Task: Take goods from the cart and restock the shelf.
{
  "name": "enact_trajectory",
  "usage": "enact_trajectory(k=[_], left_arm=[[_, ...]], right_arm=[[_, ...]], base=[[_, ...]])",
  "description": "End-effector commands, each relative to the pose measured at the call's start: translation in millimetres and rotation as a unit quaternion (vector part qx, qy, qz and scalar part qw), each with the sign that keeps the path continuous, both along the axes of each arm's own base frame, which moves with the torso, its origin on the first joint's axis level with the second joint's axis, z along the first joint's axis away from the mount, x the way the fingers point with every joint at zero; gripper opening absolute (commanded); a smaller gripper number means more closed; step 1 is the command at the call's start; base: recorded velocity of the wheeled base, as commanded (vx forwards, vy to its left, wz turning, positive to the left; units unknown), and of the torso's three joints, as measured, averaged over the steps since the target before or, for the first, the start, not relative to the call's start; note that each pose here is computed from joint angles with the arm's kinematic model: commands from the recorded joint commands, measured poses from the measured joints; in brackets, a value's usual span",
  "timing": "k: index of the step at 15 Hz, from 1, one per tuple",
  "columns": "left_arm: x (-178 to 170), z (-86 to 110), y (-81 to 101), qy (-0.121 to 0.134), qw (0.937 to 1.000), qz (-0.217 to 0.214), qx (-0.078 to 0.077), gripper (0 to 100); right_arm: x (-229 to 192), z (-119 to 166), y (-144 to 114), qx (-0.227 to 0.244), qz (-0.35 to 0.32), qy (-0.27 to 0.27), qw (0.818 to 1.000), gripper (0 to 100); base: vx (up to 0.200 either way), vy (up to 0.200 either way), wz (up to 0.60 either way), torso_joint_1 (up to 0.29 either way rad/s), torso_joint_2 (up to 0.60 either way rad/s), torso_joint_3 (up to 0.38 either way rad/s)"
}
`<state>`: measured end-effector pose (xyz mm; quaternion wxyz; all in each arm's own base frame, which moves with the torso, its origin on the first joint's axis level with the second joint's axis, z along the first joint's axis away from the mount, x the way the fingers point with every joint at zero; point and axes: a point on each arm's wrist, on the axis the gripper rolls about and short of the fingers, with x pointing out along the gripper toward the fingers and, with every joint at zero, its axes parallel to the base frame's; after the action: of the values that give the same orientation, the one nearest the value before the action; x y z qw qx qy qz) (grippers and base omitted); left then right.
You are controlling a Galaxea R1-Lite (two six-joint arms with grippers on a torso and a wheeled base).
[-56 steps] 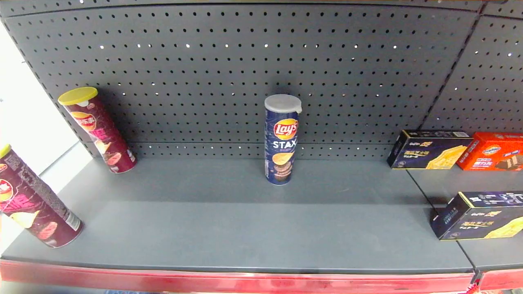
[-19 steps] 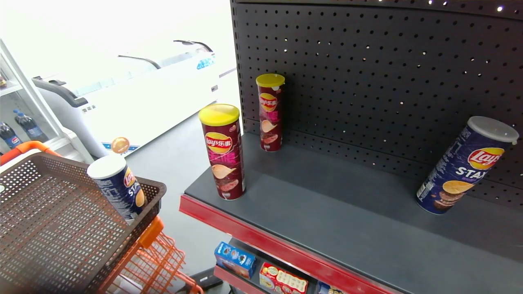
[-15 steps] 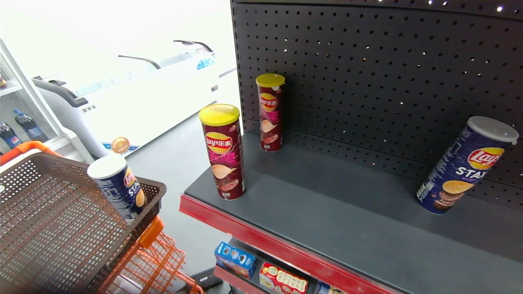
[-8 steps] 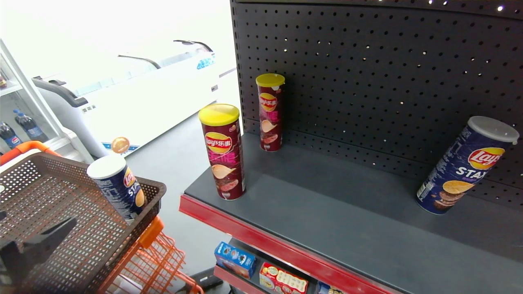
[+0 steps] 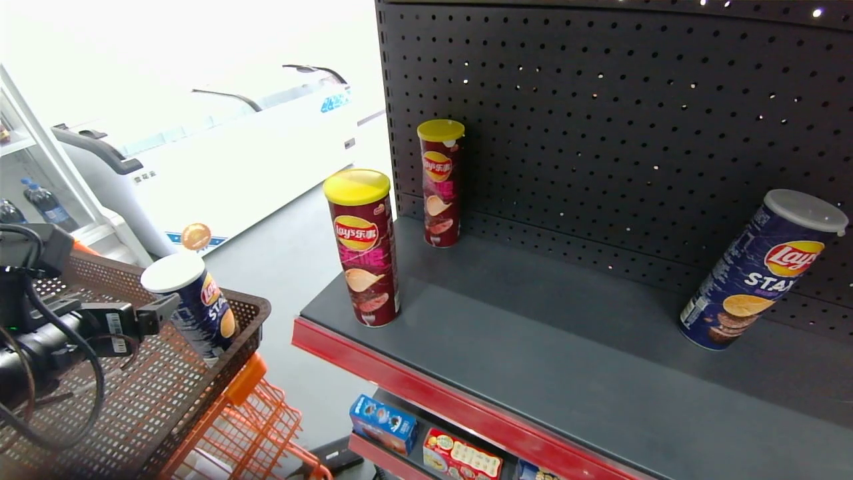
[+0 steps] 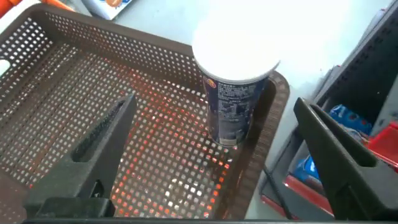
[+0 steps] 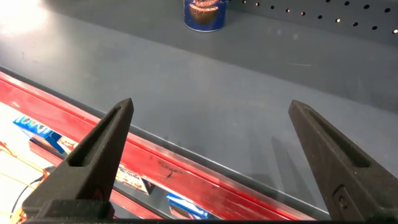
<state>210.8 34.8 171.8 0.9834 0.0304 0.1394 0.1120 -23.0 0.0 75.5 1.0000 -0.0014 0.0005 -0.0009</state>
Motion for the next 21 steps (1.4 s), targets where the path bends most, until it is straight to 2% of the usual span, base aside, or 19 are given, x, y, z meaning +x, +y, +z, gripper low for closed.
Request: enact_trajectory(k=[1,3,5,9,15,21], left_arm=[[34,-32.2,6.5,0.043,0.9990,0.003,-0.006,100],[51,-44.0,8.8,0.040,0.9992,0.002,-0.006,100],[61,-58.0,10.9,0.049,0.9988,0.004,-0.007,100],[75,-68.7,13.1,0.020,0.9997,0.007,-0.013,100],[88,-79.0,14.7,-0.034,0.9994,0.005,-0.004,100],[91,-96.5,16.7,-0.026,0.9996,0.008,-0.005,100]], right_arm=[[0,0,0,0.000,0.000,0.001,1.000,100],[0,0,0,0.000,0.000,0.001,1.000,100],[0,0,0,0.000,0.000,0.001,1.000,100],[0,0,0,0.000,0.000,0.000,1.000,100],[0,0,0,0.000,0.000,0.001,1.000,100],[0,0,0,0.000,0.000,0.001,1.000,100]], base=[[0.000,0.000,0.00,0.000,0.00,0.000],[0.000,0.000,0.00,0.000,0.00,0.000],[0.000,0.000,0.00,0.000,0.00,0.000],[0.000,0.000,0.00,0.000,0.00,0.000],[0.000,0.000,0.00,0.000,0.00,0.000],[0.000,0.000,0.00,0.000,0.00,0.000]])
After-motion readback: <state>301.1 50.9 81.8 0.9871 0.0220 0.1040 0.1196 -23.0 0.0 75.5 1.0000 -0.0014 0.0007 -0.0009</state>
